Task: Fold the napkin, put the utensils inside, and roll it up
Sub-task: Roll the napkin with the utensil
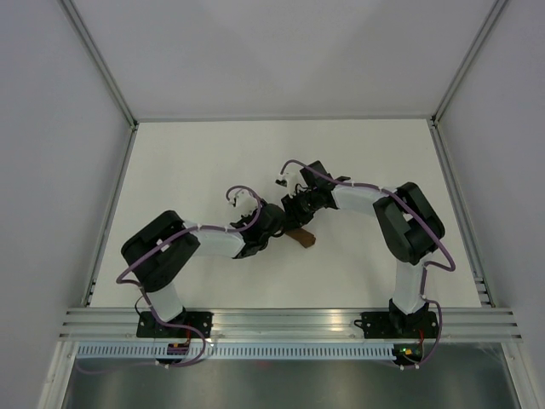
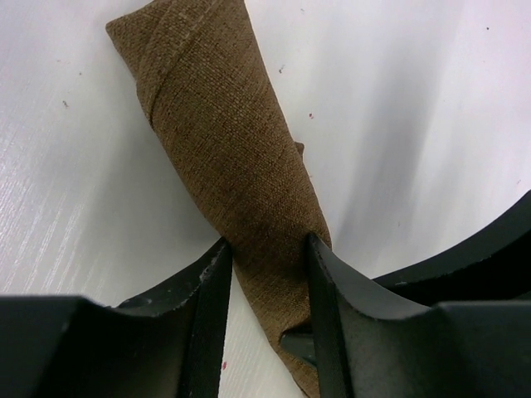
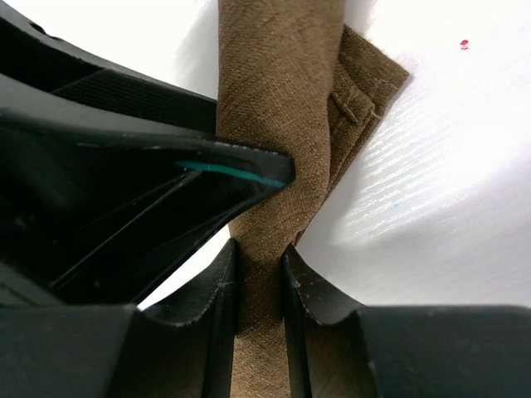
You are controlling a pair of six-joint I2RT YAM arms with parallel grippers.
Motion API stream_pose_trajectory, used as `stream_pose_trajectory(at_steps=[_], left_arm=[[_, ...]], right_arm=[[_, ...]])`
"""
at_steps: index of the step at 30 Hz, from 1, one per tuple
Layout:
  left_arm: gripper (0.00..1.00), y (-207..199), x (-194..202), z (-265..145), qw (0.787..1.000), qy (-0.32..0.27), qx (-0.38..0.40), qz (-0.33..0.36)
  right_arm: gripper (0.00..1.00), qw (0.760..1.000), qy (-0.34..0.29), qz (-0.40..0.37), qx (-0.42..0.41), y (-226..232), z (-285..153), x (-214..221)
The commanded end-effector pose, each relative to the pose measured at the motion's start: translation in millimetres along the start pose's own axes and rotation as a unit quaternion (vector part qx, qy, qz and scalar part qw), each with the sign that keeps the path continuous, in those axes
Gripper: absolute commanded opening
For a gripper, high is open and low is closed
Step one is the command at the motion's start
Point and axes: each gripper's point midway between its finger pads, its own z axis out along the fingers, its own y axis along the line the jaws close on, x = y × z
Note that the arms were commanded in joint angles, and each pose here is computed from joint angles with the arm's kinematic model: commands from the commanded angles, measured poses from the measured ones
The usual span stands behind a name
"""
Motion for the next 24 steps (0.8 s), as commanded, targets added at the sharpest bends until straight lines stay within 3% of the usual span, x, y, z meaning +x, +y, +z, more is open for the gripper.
stream_pose_trajectory(at_steps=[1, 4, 5, 8, 11, 19, 24], left_arm=[[0.43, 10, 0, 11, 0.999, -0.002, -0.028, 0.017], [0.35, 13, 1, 15, 0.999, 0.007, -0.041, 0.034], [0.31, 12, 2, 16, 0.998, 0.012, -0.042, 0.036], [0.27, 18, 2, 19, 0.997, 0.024, -0.050, 0.052], [0.24, 19, 0, 24, 0.995, 0.042, -0.052, 0.077], [0.23, 5, -17, 36, 0.984, 0.078, -0.022, 0.161], [0.25, -4, -16, 50, 0.962, 0.130, 0.013, 0.239]], right_arm=[[0.21, 0.996, 0.068, 0.050, -0.029, 10, 7, 41], [0.32, 0.996, 0.068, 0.048, -0.029, 9, 3, 39], [0.41, 0.997, 0.064, 0.045, -0.028, 9, 1, 37], [0.58, 0.997, 0.055, 0.041, -0.025, 8, -6, 31], [0.70, 0.998, 0.046, 0.039, -0.022, 7, -16, 25], [0.75, 0.998, 0.010, 0.047, -0.027, -1, -49, 5], [0.75, 0.998, -0.033, 0.050, -0.008, -20, -86, -14]])
